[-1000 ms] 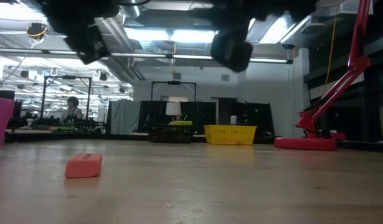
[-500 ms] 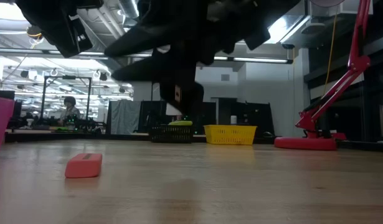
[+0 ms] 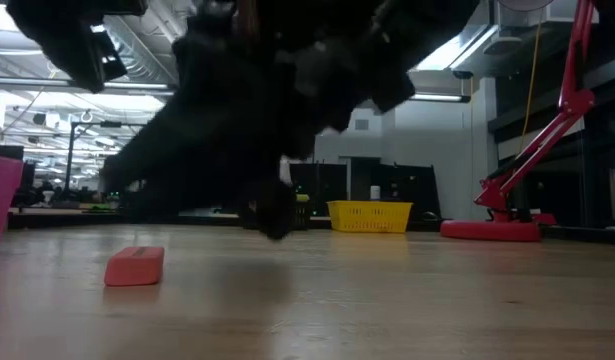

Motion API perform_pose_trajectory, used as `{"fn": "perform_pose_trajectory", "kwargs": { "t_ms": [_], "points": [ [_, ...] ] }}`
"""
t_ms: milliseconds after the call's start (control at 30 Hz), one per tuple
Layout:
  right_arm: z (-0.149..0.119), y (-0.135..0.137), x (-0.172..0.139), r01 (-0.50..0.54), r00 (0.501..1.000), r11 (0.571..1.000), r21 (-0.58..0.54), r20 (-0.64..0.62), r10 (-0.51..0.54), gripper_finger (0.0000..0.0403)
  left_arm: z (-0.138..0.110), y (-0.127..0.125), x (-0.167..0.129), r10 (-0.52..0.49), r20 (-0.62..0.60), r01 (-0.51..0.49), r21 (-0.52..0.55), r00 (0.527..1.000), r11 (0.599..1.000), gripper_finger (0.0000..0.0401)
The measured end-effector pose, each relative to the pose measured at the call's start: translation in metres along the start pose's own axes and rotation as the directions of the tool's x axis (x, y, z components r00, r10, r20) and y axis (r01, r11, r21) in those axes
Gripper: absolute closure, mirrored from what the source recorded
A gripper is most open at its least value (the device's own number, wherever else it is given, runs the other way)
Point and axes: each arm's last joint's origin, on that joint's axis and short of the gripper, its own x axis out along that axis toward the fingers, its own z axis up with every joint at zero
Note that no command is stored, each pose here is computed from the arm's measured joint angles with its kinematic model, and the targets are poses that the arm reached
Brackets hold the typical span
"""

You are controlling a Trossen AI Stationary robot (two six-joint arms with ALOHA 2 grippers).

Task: Pick & Place School Supplies
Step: Put the orange eraser into the yellow bin

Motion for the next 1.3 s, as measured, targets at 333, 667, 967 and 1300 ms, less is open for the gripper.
{"fn": "perform_pose_trajectory", "kwargs": {
  "t_ms": [333, 667, 967, 1300],
  "points": [
    [-0.002, -0.008, 0.007, 0.057, 0.998, 0.998, 0.020, 0.016, -0.057, 0.0305, -0.002, 0.004, -0.010, 0.025, 0.039, -0.022, -0.076, 0.999, 0.997, 0.0383],
    [-0.006, -0.014, 0.004, 0.175, 0.984, 0.983, 0.060, -0.021, -0.174, 0.0305, -0.007, 0.011, -0.020, 0.057, 0.054, -0.049, -0.143, 0.997, 0.988, 0.0390],
    [-0.011, -0.025, -0.001, 0.324, 0.946, 0.936, 0.138, -0.078, -0.316, 0.0305, -0.008, 0.012, -0.022, 0.076, 0.067, -0.063, -0.173, 0.995, 0.983, 0.0390],
    [-0.009, -0.029, -0.004, 0.345, 0.939, 0.917, 0.200, -0.068, -0.338, 0.0305, -0.008, 0.012, -0.022, 0.080, 0.071, -0.066, -0.174, 0.994, 0.982, 0.0390]
  ]
}}
